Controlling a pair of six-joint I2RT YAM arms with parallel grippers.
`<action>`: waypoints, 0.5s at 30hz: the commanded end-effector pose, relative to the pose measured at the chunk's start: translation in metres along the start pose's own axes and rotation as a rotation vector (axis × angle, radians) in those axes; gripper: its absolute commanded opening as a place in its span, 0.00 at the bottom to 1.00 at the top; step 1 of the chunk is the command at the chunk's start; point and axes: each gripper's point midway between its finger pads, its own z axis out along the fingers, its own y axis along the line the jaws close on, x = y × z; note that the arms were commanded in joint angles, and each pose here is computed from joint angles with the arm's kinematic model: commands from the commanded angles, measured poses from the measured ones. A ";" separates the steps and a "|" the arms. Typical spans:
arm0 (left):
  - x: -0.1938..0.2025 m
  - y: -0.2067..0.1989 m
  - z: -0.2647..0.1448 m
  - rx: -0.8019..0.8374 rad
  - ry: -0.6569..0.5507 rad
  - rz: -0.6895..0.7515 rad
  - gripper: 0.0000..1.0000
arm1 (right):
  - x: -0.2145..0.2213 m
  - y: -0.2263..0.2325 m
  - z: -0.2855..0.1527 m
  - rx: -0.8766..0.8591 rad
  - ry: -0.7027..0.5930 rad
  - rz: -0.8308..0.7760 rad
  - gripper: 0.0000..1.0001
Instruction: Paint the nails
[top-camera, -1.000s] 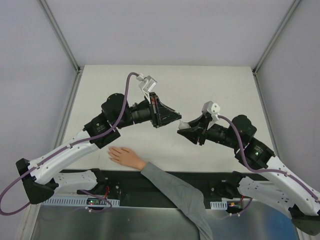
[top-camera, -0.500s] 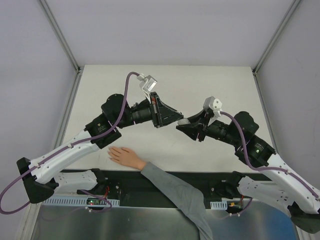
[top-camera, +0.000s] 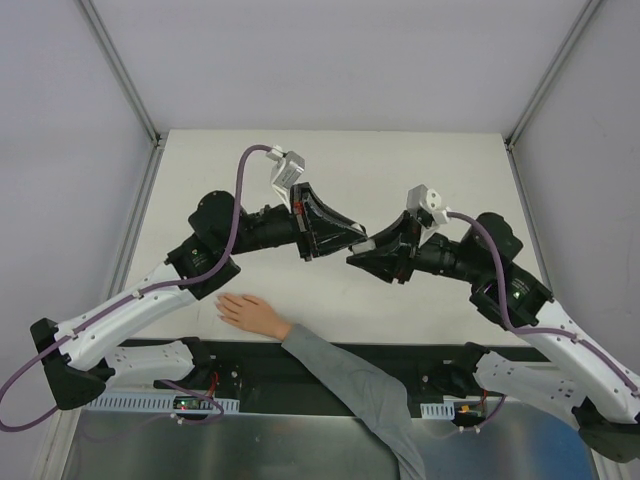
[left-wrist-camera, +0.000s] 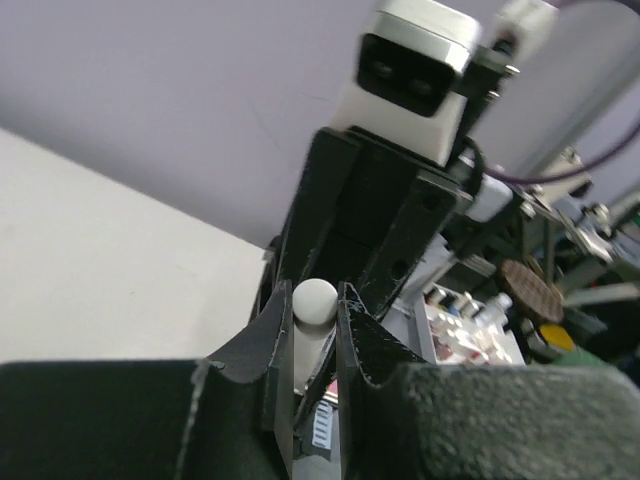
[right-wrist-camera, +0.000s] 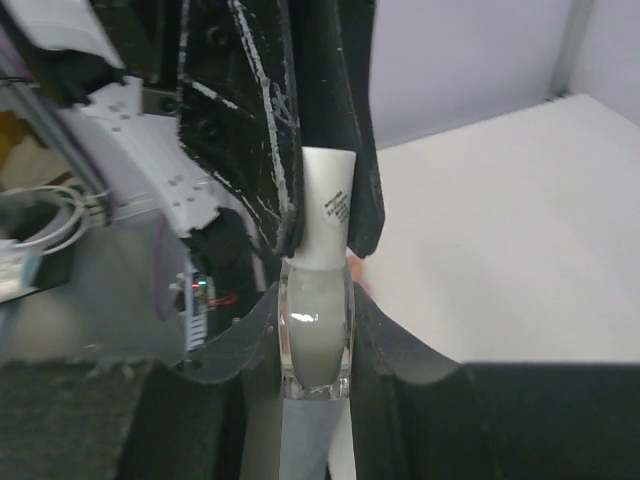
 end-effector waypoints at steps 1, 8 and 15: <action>0.061 -0.051 -0.016 0.381 0.279 0.026 0.00 | -0.101 0.104 -0.029 -0.534 -0.262 -0.063 0.00; 0.064 -0.068 -0.033 0.502 0.254 0.173 0.00 | -0.142 0.155 -0.069 -0.925 -0.402 0.088 0.00; 0.053 -0.046 -0.018 0.319 0.231 0.139 0.00 | -0.105 0.122 -0.035 -0.700 -0.289 0.061 0.00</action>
